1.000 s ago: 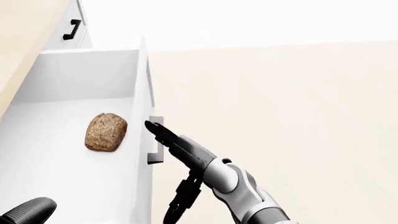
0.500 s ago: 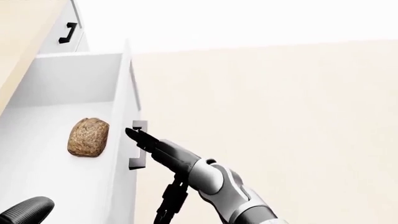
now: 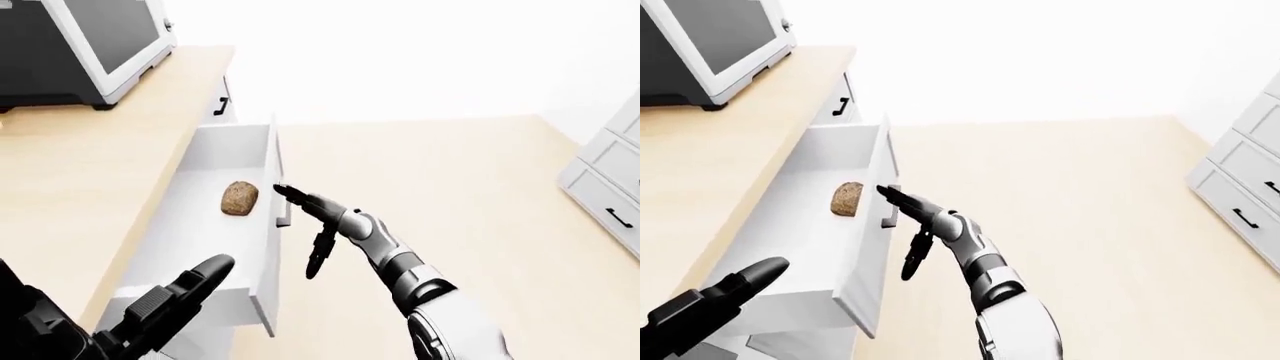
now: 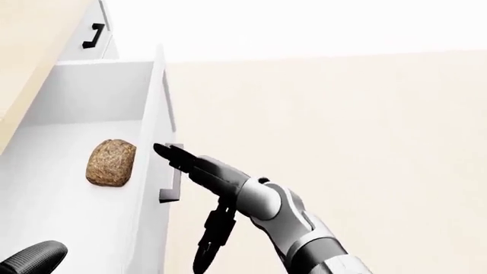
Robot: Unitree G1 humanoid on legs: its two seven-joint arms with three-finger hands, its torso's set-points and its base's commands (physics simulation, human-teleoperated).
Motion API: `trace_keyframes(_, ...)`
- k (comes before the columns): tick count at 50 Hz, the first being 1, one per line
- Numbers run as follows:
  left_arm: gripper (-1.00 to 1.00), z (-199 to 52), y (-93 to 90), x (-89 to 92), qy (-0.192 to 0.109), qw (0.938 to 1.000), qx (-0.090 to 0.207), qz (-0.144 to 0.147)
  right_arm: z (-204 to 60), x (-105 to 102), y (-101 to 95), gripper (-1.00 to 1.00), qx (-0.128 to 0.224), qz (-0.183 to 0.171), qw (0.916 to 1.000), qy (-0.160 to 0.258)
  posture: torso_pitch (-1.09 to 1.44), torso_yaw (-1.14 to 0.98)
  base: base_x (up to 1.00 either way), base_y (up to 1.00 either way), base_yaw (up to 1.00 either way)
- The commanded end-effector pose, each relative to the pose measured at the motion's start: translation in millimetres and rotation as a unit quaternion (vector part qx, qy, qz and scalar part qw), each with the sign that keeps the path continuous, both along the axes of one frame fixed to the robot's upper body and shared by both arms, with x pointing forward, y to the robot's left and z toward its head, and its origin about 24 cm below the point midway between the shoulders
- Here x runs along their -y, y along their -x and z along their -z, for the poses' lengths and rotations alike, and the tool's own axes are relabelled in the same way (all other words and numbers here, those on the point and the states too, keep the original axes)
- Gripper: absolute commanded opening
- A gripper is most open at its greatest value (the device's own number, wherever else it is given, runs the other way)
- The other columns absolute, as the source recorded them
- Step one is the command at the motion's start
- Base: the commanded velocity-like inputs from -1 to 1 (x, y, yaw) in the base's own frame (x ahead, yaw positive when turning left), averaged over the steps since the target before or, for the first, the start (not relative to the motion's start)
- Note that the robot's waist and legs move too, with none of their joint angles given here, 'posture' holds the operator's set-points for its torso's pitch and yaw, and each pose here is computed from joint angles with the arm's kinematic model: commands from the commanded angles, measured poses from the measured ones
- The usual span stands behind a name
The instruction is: Close the right drawer.
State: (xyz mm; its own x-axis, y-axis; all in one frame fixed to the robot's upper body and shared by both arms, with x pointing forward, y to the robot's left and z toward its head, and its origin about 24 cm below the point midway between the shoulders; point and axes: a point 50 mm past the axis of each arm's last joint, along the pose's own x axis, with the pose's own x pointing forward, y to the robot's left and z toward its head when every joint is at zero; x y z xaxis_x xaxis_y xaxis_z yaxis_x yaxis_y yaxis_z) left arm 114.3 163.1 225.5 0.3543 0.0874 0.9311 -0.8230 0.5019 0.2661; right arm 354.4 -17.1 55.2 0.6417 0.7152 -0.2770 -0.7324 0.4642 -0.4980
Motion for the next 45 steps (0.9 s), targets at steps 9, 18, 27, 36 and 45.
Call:
trace_keyframes(9,1.00,-5,5.3,3.2,-0.006,0.9997,0.022,0.004,-92,56,-31.0,1.00,0.163,0.098,0.9784,-0.080,0.00,0.00,0.00,0.00,0.00)
trace_keyframes(18,1.00,-5,4.7,3.6,-0.005,0.9998,0.019,0.006,-123,117,12.0,1.00,0.263,0.219,0.9281,-0.147,0.00,0.00,0.00,0.00,0.00)
trace_keyframes(27,1.00,-5,4.8,4.5,-0.006,0.9998,0.020,0.006,-105,159,95.6,1.00,0.326,0.315,0.8711,-0.189,0.00,0.00,0.00,0.00,0.00)
trace_keyframes(36,1.00,-4,4.9,5.2,-0.008,0.9997,0.021,0.006,-65,212,118.5,1.00,0.322,0.484,0.7771,-0.242,0.00,0.00,0.00,0.00,0.00)
trace_keyframes(45,1.00,-4,5.1,5.6,-0.008,0.9997,0.020,0.007,-39,264,128.4,1.00,0.275,0.626,0.6632,-0.304,0.00,0.00,0.00,0.00,0.00)
